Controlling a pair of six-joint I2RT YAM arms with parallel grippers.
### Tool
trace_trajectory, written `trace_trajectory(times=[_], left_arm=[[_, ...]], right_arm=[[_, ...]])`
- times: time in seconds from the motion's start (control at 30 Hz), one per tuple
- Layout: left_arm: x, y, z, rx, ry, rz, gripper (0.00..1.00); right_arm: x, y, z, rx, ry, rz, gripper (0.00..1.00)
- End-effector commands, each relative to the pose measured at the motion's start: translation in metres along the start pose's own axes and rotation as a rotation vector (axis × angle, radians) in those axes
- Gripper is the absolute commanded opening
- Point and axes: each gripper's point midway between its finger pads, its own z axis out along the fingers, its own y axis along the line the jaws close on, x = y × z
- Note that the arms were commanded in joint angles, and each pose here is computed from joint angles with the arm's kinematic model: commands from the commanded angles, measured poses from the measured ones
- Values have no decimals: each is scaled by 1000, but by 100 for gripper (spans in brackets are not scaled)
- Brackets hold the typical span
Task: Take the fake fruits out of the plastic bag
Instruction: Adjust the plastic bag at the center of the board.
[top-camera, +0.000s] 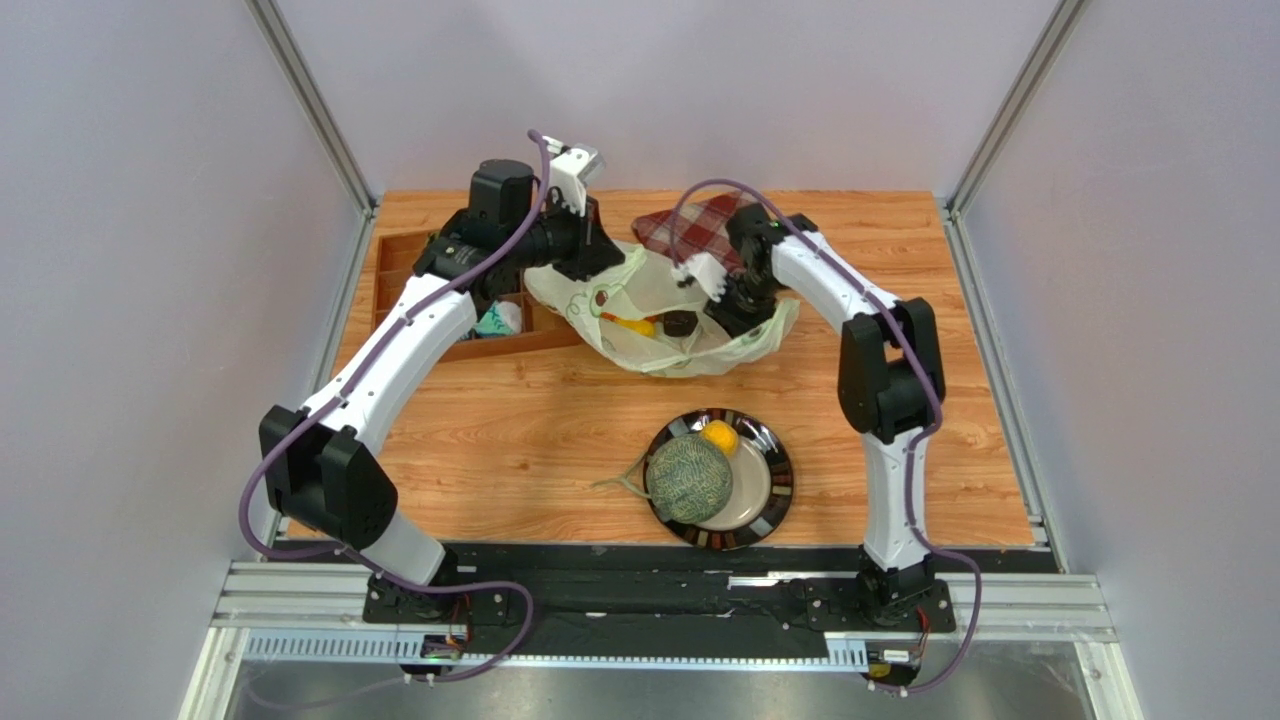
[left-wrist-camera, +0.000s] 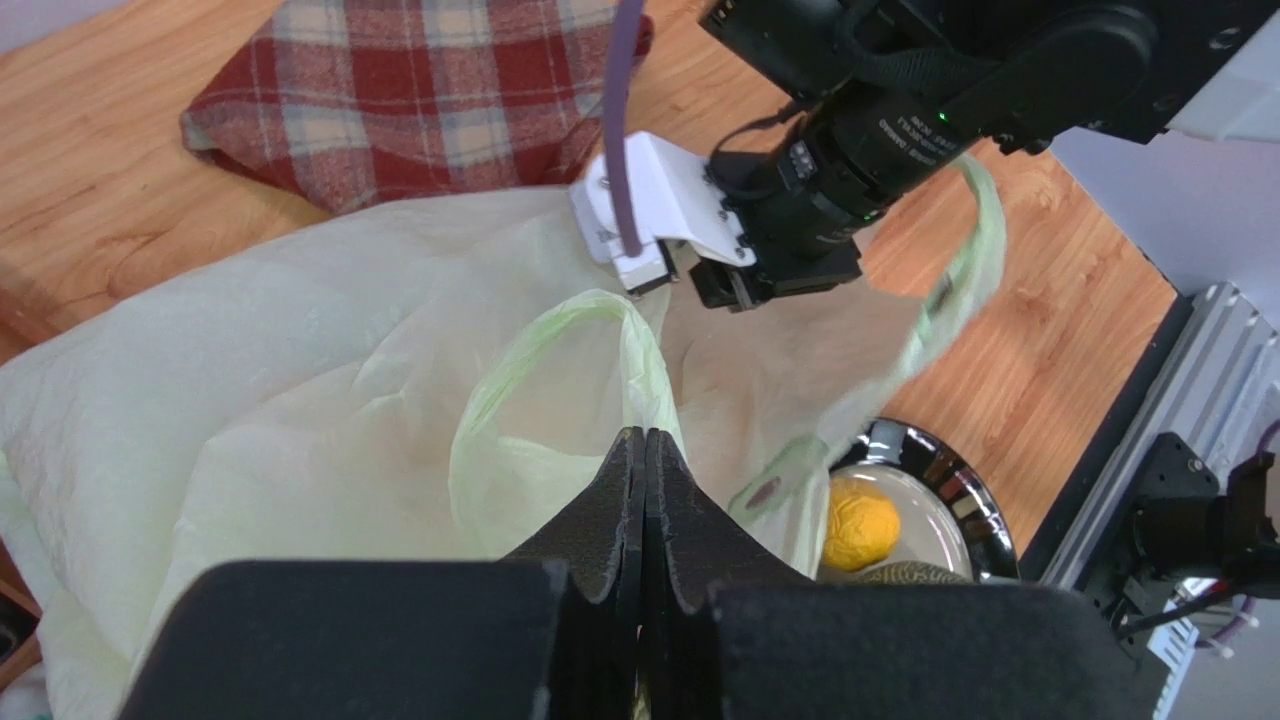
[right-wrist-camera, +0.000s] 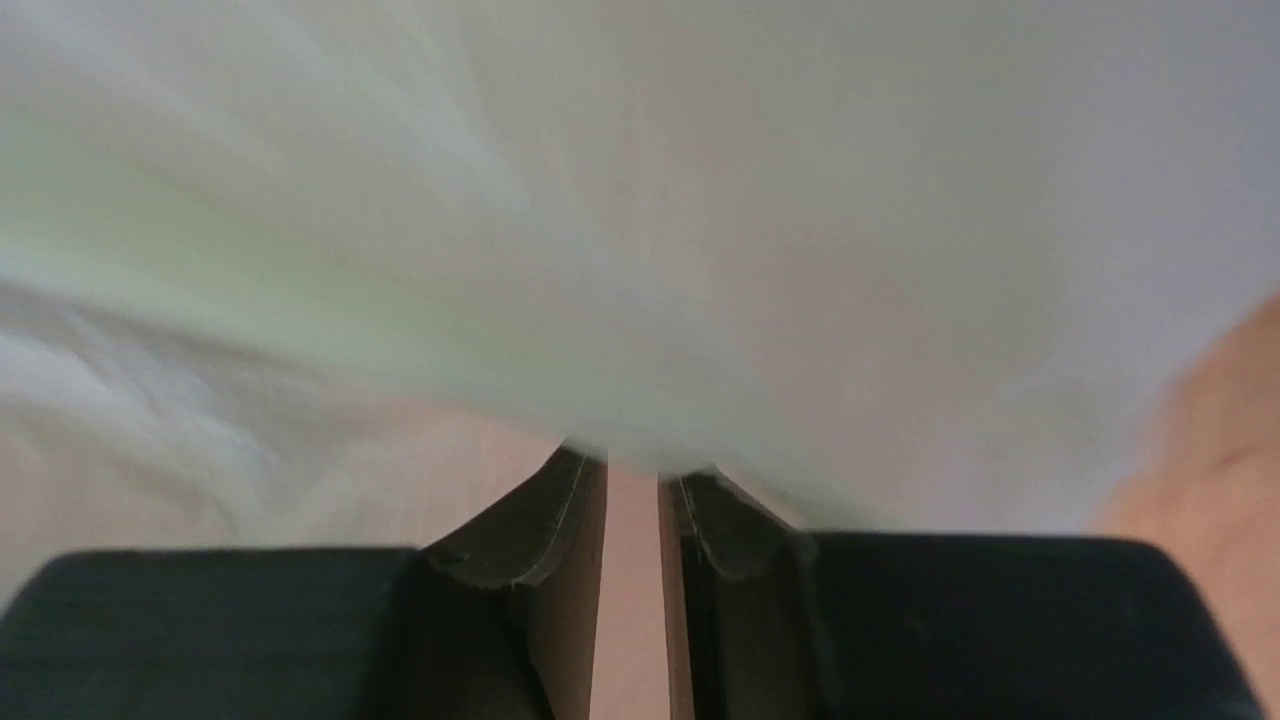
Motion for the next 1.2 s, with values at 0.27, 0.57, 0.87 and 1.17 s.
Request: trace_trajectory(times=[0.27,0.57,0.87,1.17], left_arm=[[10,-83,28,263,25,-17,0],[5,-76,43,210,18,2,0],[-22,-44,27,-9,-40,112,0],[-27,-10,6,-229,-47,166,0]], right_arm=[[185,38,-78,169,172,279,23],[80,60,-110,123,-156,36,33],[21,54,-94,-54,-194,-34,26],[12,39,-62,27,-210,-105,36]])
